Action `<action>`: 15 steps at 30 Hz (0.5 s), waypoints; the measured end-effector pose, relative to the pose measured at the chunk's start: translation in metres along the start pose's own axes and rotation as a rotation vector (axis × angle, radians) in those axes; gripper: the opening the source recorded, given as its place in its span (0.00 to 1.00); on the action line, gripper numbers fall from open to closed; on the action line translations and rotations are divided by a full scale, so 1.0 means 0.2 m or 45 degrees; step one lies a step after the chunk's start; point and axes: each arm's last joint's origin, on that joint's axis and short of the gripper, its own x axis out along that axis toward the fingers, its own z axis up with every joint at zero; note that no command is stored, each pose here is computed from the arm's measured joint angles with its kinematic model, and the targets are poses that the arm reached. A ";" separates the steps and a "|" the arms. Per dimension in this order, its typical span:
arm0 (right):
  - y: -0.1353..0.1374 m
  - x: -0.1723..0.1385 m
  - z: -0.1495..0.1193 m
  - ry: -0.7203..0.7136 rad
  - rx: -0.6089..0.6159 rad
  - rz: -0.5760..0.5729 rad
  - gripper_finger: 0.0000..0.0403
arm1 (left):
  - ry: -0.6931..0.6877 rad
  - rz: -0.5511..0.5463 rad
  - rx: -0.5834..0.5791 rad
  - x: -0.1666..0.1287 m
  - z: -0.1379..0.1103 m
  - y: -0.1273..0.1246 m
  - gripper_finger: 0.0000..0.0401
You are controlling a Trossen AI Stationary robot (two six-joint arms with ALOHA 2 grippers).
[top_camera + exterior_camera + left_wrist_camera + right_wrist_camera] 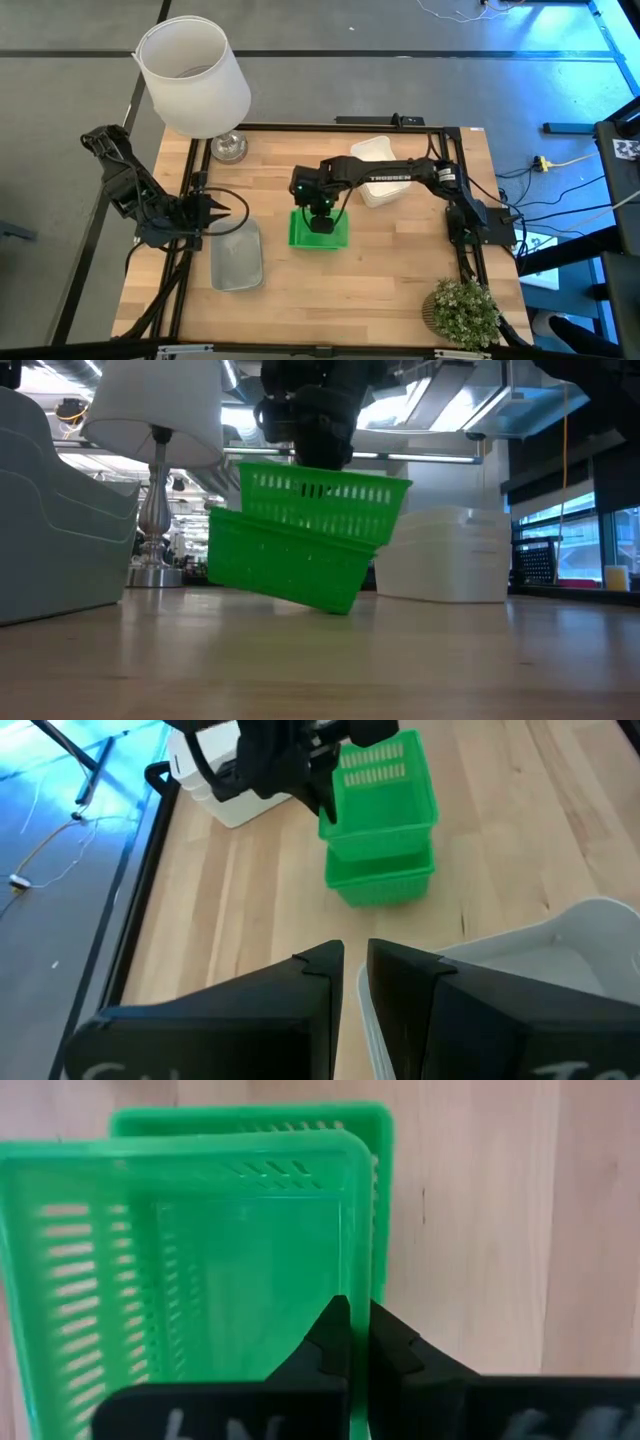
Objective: Stack baskets by color
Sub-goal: Stack the bottom green bin on top of the top green bin
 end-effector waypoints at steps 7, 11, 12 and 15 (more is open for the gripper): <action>0.01 -0.06 0.04 -0.057 -0.008 -0.007 0.00 | -0.001 0.003 0.000 0.00 0.00 0.00 0.10; 0.02 -0.12 0.08 -0.117 -0.017 -0.009 0.00 | -0.001 0.003 0.001 0.00 0.00 0.00 0.10; 0.02 -0.13 0.08 -0.132 -0.019 -0.008 0.00 | -0.001 0.003 0.001 0.00 0.00 0.00 0.10; 0.02 -0.13 0.10 -0.174 -0.029 -0.009 0.00 | -0.001 0.003 0.002 0.00 0.00 0.00 0.10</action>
